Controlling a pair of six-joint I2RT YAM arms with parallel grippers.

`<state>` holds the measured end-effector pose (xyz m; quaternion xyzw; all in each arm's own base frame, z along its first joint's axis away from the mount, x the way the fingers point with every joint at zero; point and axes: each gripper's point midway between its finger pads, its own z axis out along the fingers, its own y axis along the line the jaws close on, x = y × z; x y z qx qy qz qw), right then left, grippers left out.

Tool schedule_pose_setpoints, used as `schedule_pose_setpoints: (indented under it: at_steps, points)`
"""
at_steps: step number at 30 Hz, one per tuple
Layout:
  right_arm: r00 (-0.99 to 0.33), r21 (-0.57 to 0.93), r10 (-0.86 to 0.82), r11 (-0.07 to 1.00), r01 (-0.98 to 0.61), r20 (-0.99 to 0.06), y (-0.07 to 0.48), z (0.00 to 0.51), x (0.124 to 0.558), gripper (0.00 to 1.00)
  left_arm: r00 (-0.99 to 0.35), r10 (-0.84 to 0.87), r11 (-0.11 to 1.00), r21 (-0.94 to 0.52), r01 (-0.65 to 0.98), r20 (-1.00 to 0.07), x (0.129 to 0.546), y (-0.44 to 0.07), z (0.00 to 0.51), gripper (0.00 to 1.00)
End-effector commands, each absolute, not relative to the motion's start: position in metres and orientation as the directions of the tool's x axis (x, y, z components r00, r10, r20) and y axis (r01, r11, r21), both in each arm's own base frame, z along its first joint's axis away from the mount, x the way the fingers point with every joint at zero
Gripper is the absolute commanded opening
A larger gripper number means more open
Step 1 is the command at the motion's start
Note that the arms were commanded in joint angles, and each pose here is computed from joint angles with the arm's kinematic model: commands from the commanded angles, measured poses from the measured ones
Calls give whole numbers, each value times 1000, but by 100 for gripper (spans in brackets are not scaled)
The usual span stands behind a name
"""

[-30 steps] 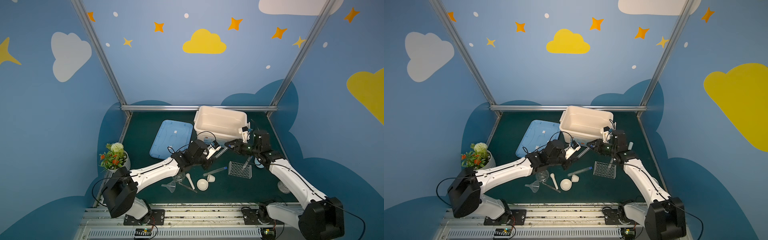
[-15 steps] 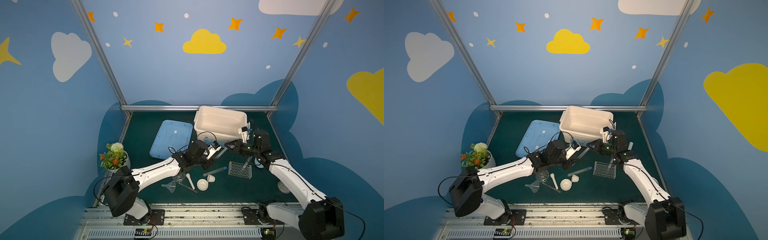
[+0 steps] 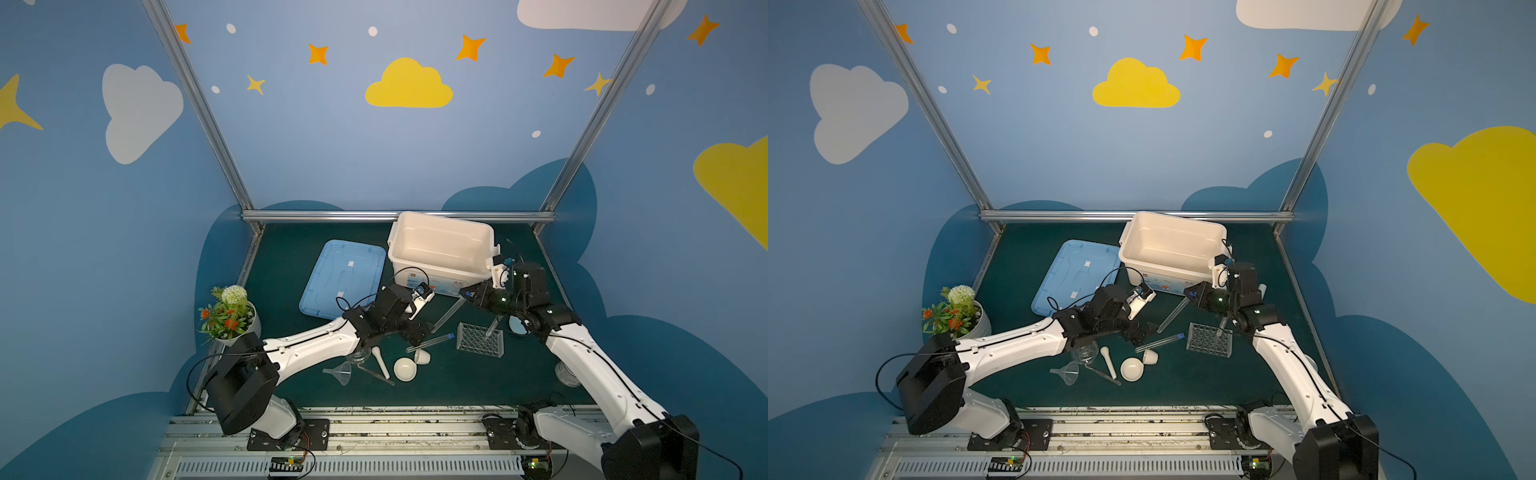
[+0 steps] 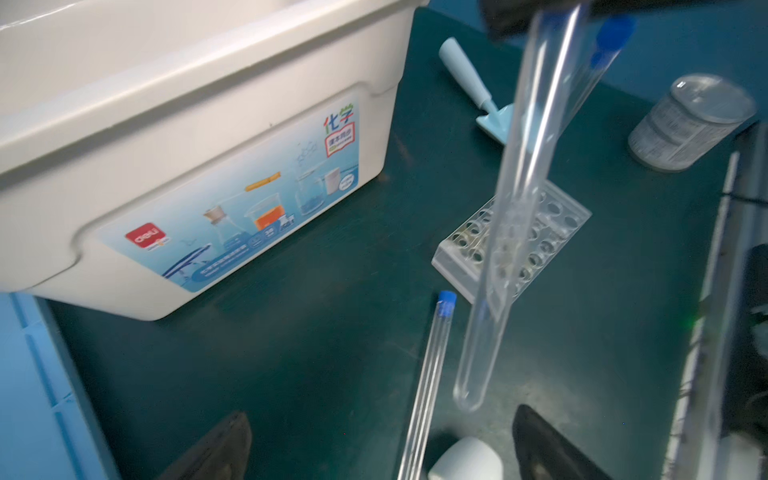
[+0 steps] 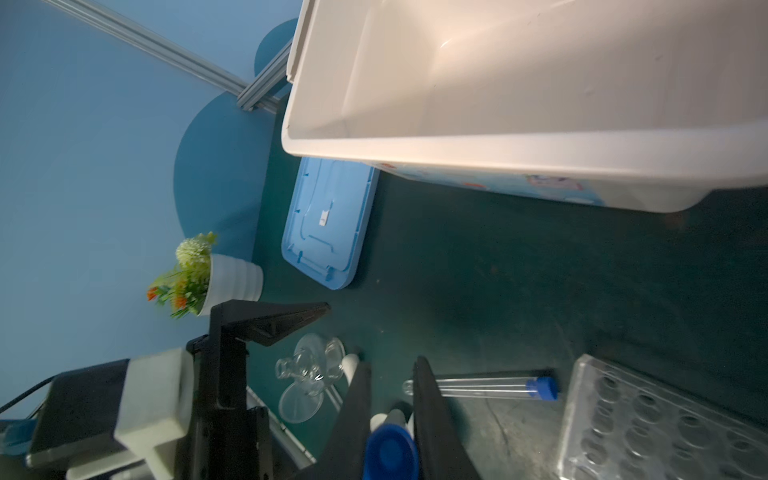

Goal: Organize the chemistry lab equipment
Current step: 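Grip the tube's blue cap with the right gripper while the left gripper opens, then lower the held tube into the clear rack with the right gripper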

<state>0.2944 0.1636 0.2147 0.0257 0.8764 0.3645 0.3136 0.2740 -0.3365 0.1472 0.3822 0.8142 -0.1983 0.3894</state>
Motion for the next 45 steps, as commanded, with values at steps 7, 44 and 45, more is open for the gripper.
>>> schedule_pose_setpoints:
  at_steps: [7, 44, 45]
  points:
    - [-675, 354, 176, 926, -134, -717, 113, 229, 287, 5, -441, 464, 702, 16, 712, -768, 285, -318, 141, 100]
    - [-540, 29, 10, 999, -25, -841, 95, 202, 283, 2, -473, 489, 714, 25, 700, -733, 288, -316, 123, 100]
    - [-539, 32, 13, 999, -25, -842, 95, 201, 284, 2, -473, 490, 712, 23, 702, -732, 287, -316, 123, 100]
